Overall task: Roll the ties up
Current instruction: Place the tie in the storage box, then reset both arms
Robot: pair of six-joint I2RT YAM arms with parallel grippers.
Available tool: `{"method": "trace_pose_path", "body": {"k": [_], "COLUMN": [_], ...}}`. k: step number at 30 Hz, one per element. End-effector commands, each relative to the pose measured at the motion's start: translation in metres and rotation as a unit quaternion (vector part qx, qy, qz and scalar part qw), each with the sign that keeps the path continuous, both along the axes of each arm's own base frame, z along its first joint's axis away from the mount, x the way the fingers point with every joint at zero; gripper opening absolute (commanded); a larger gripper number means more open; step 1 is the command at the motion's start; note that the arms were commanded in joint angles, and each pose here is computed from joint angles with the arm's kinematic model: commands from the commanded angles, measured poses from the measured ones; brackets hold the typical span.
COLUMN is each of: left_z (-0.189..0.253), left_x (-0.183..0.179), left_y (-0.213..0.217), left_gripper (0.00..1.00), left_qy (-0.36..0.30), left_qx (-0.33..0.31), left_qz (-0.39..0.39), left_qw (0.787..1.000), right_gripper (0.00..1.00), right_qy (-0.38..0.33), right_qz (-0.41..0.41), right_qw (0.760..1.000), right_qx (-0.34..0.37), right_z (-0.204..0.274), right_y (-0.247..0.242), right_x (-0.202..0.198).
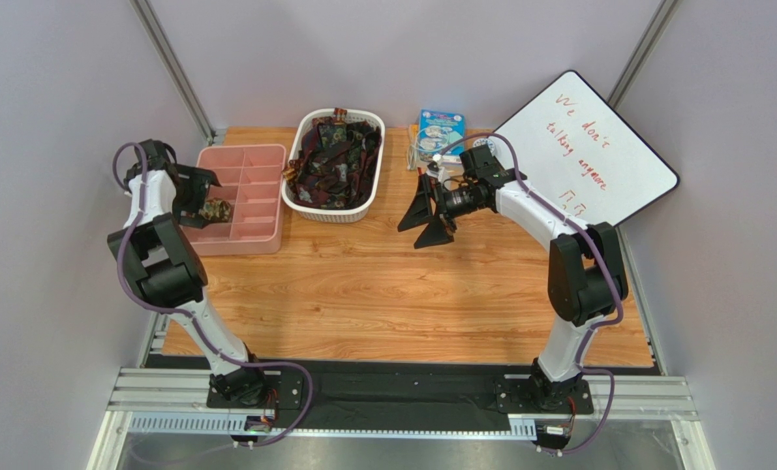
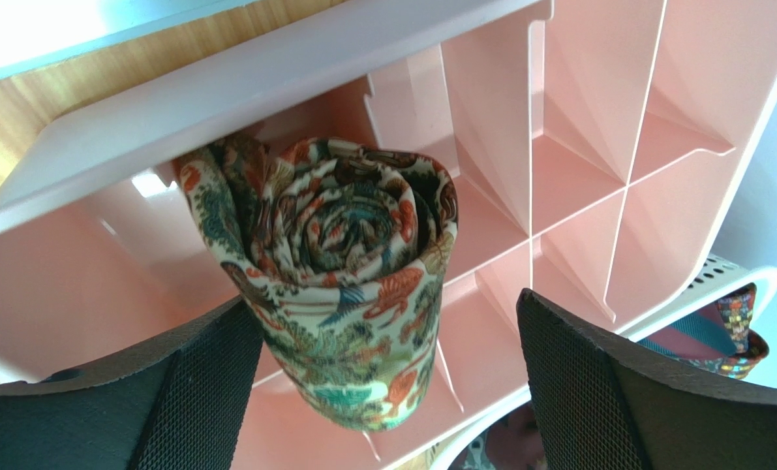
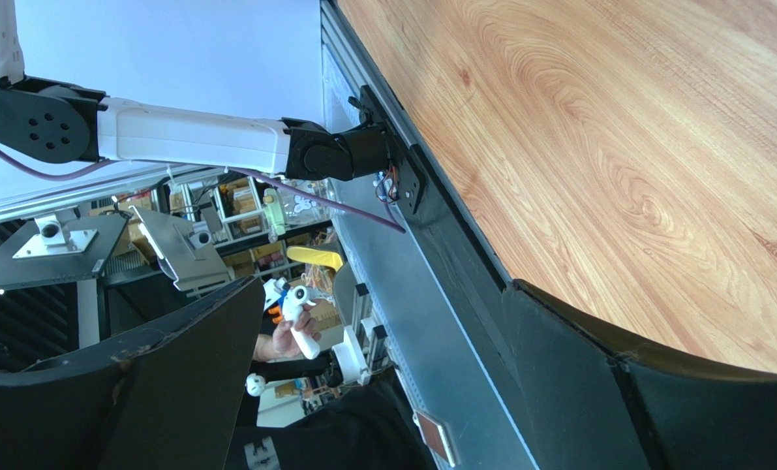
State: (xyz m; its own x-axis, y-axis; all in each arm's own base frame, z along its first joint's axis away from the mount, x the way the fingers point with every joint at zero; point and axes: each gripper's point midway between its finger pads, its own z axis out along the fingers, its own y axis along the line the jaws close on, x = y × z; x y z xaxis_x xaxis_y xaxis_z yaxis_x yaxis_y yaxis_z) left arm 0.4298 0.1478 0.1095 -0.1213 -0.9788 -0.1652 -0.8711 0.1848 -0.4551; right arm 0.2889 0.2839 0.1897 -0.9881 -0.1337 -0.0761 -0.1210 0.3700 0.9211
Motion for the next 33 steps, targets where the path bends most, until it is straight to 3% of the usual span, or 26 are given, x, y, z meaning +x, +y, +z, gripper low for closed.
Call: {"method": "trace_pose_path", "body": {"k": [1, 18, 21, 24, 25, 26, 33], "left_z": [0.037, 0.076, 0.084, 0.084, 0.083, 0.080, 0.050], "left_x": [-0.001, -0.012, -0.012, -0.014, -0.015, -0.015, -0.012], "left_y": [-0.005, -0.013, -0.015, -0.015, -0.015, -0.014, 0.001], "left_gripper": [1.00, 0.98, 0.84, 0.64, 0.51, 0.47, 0.39], "left_qy": [-0.025, -0.044, -0.055, -0.054, -0.051, -0.048, -0.010], "left_qx": [0.008, 0.023, 0.023, 0.023, 0.023, 0.025, 0.041], "left_qz": [-0.006, -0.036, -0.041, -0.034, -0.032, -0.031, -0.019], "left_qw": [1.000, 0.998, 0.997, 0.998, 0.998, 0.998, 0.999], "right_gripper": [1.00, 1.00, 1.00, 1.00, 1.00, 1.00, 1.00], "right_qy": [-0.019, -0.015, -0.014, -0.014, -0.013, -0.014, -0.014], "right_qz": [0.005, 0.004, 0.005, 0.004, 0.005, 0.005, 0.003], "right_qw": [1.000, 1.000, 1.000, 1.000, 1.000, 1.000, 1.000], "right_qx": [0.012, 0.010, 0.011, 0.011, 0.011, 0.011, 0.008], "right_z": [0.010, 0.008, 0.008, 0.008, 0.008, 0.008, 0.007], "right_y": [0.002, 0.002, 0.002, 0.002, 0.002, 0.002, 0.001], "right_x": [0.007, 0.008, 0.008, 0.007, 0.007, 0.006, 0.007]}}
